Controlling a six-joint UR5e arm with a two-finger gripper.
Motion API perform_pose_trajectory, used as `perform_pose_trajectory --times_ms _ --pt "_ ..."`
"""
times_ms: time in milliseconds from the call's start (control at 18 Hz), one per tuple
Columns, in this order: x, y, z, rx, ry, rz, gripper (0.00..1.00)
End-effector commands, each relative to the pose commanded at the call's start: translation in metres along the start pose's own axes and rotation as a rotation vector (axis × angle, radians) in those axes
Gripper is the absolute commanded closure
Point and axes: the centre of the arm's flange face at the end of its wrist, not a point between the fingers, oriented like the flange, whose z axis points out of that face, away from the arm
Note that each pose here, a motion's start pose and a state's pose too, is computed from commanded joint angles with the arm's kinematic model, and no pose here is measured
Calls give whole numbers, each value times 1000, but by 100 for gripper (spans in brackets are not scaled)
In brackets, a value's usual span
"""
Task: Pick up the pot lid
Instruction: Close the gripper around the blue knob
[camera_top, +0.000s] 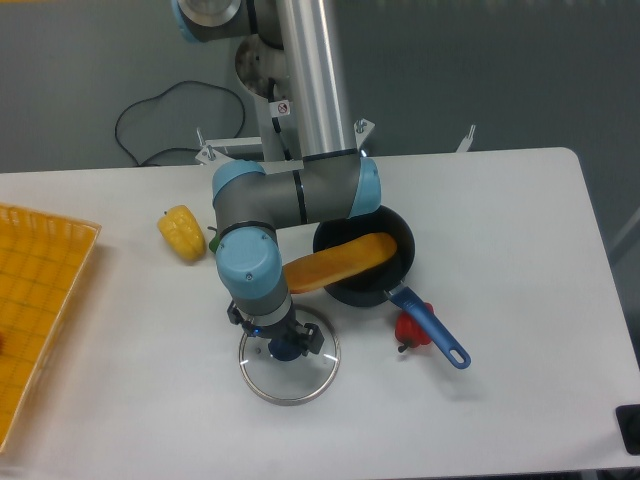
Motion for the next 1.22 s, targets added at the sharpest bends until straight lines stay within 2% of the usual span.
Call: perform_pose_trajectory --times_ms 278,556,1000,1222 --pt "0 0 2 -3 2 3 1" --pt "0 0 3 -5 1 3 14" --pt "0 0 3 -5 1 5 18" --pt "0 0 1 -3 0 3 26"
